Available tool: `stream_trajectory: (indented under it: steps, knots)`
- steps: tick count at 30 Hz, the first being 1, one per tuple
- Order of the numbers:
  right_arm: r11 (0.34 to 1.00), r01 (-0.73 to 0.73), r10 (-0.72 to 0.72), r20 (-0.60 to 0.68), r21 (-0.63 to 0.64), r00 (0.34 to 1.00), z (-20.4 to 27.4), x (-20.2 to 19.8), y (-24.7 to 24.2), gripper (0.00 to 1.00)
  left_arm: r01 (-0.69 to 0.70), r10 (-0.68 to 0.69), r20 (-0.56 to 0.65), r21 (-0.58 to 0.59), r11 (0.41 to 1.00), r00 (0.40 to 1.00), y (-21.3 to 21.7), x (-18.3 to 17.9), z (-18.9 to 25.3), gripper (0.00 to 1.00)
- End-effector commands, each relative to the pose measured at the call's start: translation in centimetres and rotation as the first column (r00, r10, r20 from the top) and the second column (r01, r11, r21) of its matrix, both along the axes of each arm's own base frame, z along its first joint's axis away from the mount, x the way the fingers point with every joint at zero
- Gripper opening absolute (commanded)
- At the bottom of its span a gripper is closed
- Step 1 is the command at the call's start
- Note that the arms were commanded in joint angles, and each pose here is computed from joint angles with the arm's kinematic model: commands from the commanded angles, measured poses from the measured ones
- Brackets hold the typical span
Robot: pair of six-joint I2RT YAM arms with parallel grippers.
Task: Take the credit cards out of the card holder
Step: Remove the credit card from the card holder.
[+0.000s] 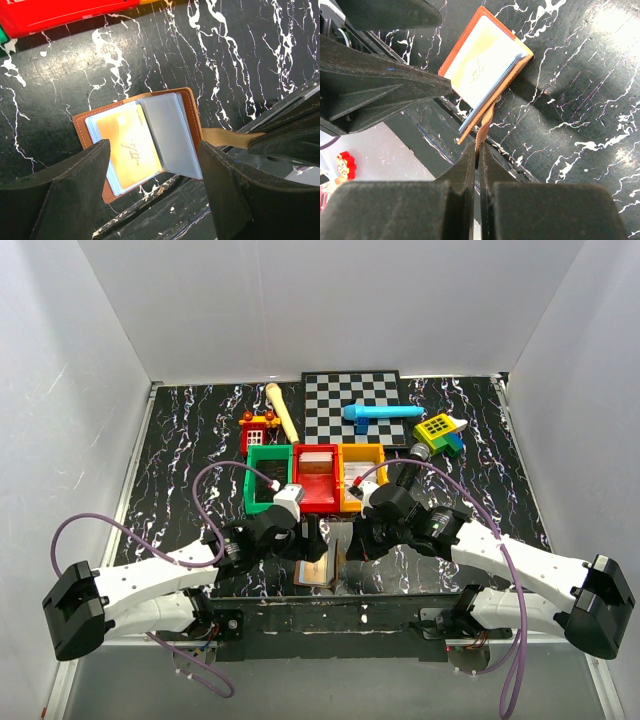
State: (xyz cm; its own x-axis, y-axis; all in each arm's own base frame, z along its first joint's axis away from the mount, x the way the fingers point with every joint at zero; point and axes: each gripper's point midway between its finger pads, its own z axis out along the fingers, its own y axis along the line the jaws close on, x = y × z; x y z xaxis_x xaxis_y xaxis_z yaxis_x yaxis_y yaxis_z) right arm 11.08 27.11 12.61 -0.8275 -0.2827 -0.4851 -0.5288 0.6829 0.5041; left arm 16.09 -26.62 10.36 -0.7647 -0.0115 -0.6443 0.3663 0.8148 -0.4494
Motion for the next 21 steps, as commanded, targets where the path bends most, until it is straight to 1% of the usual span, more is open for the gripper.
stream_trajectory:
  steps: [1, 4, 9, 12, 14, 15, 18, 19, 21]
  knots:
    - [1.0, -0.011, 0.011, 0.026, 0.012, 1.0, 0.8, 0.3, 0.3, 0.01, 0.039, -0.038, 0.032, -0.026, 0.999, 0.999, -1.2, 0.3, 0.9, 0.69]
    - [1.0, 0.015, -0.015, 0.027, -0.019, 1.0, 0.3, 0.5, -0.4, 0.01, 0.059, -0.059, 0.0, 0.001, 0.998, 0.998, -1.8, 0.2, -0.3, 0.66]
    - [0.992, 0.089, -0.087, 0.029, -0.089, 0.996, -1.0, 0.6, -2.7, 0.02, 0.045, -0.042, -0.04, 0.075, 0.996, 0.998, -1.2, 0.2, -2.8, 0.58]
    - [0.98, 0.146, -0.144, 0.029, -0.133, 0.989, -1.7, 0.8, -4.3, 0.27, 0.037, -0.033, -0.053, 0.089, 0.995, 0.998, -0.9, 0.1, -3.9, 0.54]
    - [0.978, 0.165, -0.162, 0.033, -0.129, 0.986, -1.4, 0.8, -4.9, 0.42, 0.035, -0.03, -0.061, 0.094, 0.995, 0.998, -0.8, -0.1, -4.4, 0.54]
    - [0.971, 0.198, -0.191, 0.064, -0.136, 0.98, -1.2, 1.3, -5.5, 0.48, 0.034, -0.028, -0.062, 0.095, 0.995, 0.998, -0.7, -0.1, -4.4, 0.53]
    - [0.967, 0.229, -0.215, 0.125, -0.115, 0.969, 0.9, 2.0, -6.3, 0.59, 0.024, -0.019, -0.057, 0.09, 0.996, 0.998, -0.5, -0.1, -4.3, 0.53]
    - [0.968, 0.23, -0.215, 0.142, -0.096, 0.966, 1.9, 2.2, -6.2, 0.61, 0.019, -0.015, -0.052, 0.082, 0.996, 0.999, -0.5, -0.1, -4.0, 0.53]
    - [0.98, 0.196, -0.186, 0.154, -0.047, 0.97, 3.7, 2.2, -5.4, 0.61, 0.007, -0.004, -0.041, 0.07, 0.997, 0.999, -0.2, 0.0, -3.6, 0.53]
